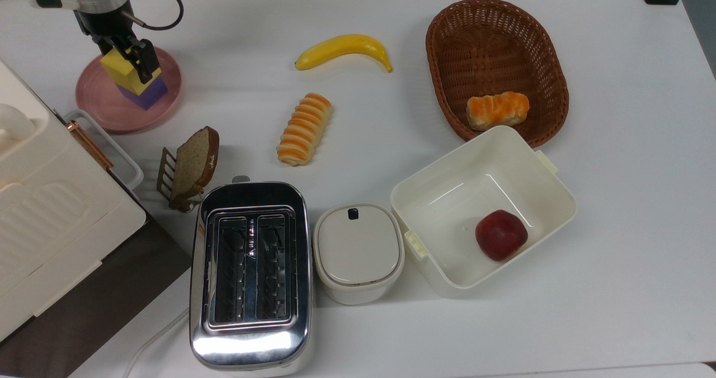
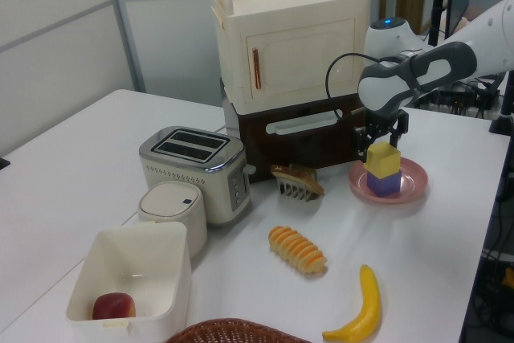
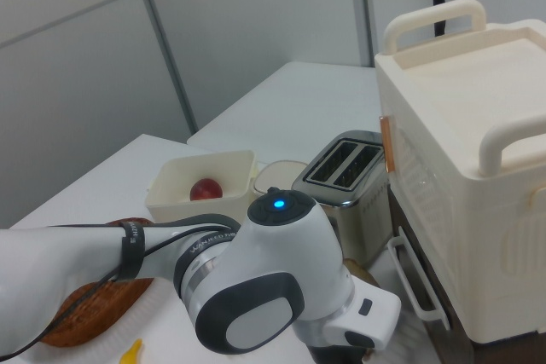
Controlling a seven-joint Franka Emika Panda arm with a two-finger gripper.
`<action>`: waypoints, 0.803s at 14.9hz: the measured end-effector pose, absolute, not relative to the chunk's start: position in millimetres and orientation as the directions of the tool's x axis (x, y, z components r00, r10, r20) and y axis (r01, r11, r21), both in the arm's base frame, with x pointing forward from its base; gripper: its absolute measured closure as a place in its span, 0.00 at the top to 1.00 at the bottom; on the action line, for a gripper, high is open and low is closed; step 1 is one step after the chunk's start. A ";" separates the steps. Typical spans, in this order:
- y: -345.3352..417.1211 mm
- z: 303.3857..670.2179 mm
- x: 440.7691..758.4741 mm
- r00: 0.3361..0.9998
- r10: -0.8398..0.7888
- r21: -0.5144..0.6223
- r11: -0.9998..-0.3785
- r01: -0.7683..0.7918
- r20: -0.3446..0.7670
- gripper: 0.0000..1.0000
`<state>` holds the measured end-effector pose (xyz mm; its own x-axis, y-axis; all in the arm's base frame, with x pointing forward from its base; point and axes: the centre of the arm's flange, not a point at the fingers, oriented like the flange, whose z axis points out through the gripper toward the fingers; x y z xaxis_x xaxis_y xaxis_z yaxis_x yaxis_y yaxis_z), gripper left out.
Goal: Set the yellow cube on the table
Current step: 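Close the gripper on the yellow cube and lift it off, then carry the yellow cube off the plate and lower it onto the table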
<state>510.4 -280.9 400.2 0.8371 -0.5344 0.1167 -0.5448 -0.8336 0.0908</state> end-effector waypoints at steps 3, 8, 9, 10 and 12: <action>-281.3 401.0 511.6 0.837 -0.532 0.090 -0.834 -0.544 0.127 0.76; -281.9 403.7 513.1 0.836 -0.531 0.089 -0.834 -0.544 0.136 0.57; -281.9 405.2 513.5 0.836 -0.531 0.089 -0.834 -0.544 0.139 0.57; -281.3 409.9 514.4 0.836 -0.529 0.088 -0.835 -0.543 0.148 0.57; -270.3 429.3 516.6 0.842 -0.512 0.081 -0.844 -0.530 0.171 0.57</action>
